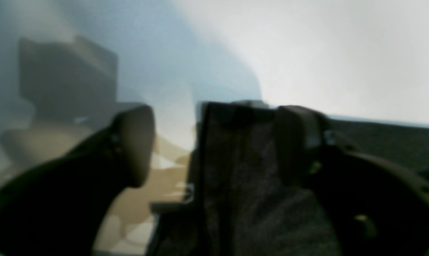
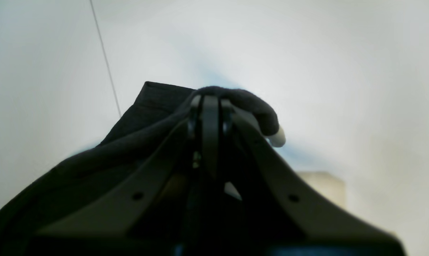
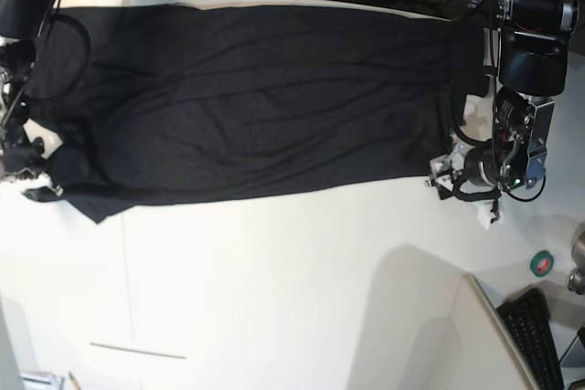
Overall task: Layout the t-shirt on the table in an organized manner, then fold the t-shirt properly
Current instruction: 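Fold the shirt lengthwise with both grippers toward the collar edge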
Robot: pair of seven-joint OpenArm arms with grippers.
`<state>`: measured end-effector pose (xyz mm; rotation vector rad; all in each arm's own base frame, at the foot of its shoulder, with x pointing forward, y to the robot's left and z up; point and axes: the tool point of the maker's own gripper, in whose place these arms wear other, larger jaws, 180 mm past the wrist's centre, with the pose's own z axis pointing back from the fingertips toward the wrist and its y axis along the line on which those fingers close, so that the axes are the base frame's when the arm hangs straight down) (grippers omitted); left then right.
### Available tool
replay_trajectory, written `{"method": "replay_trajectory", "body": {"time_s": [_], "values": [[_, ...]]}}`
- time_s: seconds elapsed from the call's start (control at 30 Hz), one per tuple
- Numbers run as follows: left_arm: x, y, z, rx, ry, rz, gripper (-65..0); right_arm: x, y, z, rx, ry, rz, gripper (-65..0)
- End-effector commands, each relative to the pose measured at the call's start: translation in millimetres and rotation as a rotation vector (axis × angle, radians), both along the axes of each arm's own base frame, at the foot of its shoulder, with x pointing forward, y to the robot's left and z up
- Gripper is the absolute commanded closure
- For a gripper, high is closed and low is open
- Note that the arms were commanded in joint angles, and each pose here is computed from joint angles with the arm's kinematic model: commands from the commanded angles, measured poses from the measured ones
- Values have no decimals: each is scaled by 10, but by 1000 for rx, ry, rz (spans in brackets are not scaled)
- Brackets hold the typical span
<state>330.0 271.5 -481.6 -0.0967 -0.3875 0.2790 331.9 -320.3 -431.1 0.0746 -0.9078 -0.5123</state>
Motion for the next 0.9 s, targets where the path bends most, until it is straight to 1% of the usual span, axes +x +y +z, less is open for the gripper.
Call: {"method": "replay_trajectory", "body": {"time_s": [0.0, 0.03, 0.1, 0.2, 0.23, 0.33, 0.4, 0.47, 0.6, 0.73, 0.87], "values": [[2, 9, 25, -10, 10, 1, -346, 126, -110, 205, -30, -64, -6, 0], [-16, 10, 11, -10, 14, 1, -281, 126, -110, 205, -30, -64, -6, 0], [-25, 8, 5, -10, 16, 0, -186, 126, -110, 205, -30, -64, -6, 0], [-85, 2, -40, -11, 28, 1, -66, 126, -110, 205, -30, -64, -6, 0], [-92, 2, -45, -11, 30, 1, -2, 126, -104, 202, -28, -64, -6, 0], [-106, -83, -80, -30, 31, 4, 0, 124, -104, 197, -28, -62, -6, 0], [-53, -100, -38, -29, 16, -3, 0, 147, -65, 171, -25, -55, 6, 0], [151, -121, 120, -29, -34, -12, 0, 249, -6, 185, -27, -54, 32, 0], [520, -144, 444, -31, -127, -20, 0, 370, -11, 161, -43, -31, 65, 0], [815, -163, 720, -28, -194, -30, 0, 525, -132, 224, -62, -26, 67, 0], [1006, -183, 918, -29, -241, -34, 0, 681, -259, 323, -86, -22, 72, 0]]}}
